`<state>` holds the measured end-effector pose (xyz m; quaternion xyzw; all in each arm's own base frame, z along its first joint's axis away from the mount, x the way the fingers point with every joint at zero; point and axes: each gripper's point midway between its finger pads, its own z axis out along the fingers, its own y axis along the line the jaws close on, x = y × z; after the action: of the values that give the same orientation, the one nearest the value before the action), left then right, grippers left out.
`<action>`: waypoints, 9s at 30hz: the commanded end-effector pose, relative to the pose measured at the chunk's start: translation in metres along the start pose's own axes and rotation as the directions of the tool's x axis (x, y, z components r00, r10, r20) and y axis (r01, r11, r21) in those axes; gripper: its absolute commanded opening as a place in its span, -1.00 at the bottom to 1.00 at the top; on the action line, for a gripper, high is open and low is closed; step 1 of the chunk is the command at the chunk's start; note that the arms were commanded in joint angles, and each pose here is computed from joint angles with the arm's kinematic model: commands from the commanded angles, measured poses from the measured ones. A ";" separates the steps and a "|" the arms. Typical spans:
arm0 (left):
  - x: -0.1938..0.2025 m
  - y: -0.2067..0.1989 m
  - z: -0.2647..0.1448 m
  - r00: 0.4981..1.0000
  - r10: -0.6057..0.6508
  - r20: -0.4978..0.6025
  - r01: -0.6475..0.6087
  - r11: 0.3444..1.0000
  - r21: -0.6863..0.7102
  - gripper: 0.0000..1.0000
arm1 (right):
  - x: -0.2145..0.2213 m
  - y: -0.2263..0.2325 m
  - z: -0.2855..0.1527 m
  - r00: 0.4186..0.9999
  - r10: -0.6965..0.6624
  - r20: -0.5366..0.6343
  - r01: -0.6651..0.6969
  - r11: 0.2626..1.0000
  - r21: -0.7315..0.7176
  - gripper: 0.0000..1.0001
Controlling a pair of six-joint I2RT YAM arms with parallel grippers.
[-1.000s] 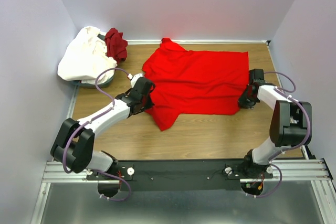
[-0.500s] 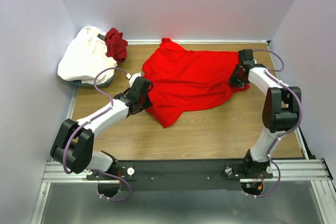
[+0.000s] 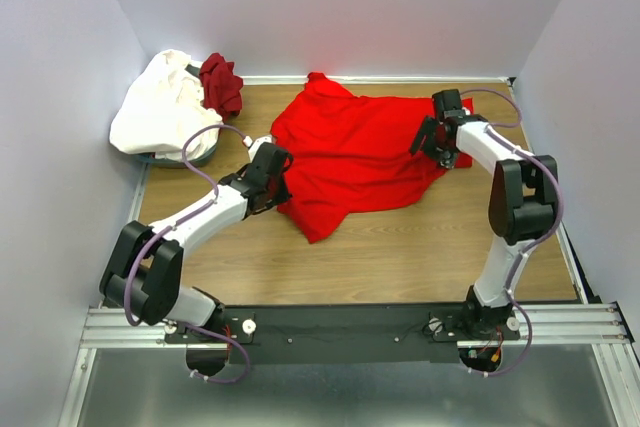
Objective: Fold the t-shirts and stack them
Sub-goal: Flatten the tshirt out, then fold the tshirt
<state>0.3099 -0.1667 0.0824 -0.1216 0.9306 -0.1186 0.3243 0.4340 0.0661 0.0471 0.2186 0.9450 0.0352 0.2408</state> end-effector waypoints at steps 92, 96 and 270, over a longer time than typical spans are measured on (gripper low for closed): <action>-0.002 -0.003 0.004 1.000 0.017 -0.019 -0.017 1.000 0.003 -1.00 | -0.027 -0.051 0.022 1.000 -0.008 0.003 0.008 1.000 0.027 -0.28; -0.001 -0.003 0.005 1.000 0.017 -0.020 -0.017 1.000 0.004 -1.00 | -0.027 -0.049 0.020 1.000 -0.008 0.003 0.008 1.000 0.015 -0.52; -0.071 0.035 0.066 0.999 -0.029 0.041 0.031 0.998 -0.050 0.52 | 0.091 -0.164 -0.036 0.954 0.233 -0.188 -0.195 0.960 0.199 0.13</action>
<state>0.3931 -0.1223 0.0649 -0.1430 0.9268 -0.1111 0.3290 0.2789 -0.0329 0.0177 0.3275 0.9384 0.0115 0.1102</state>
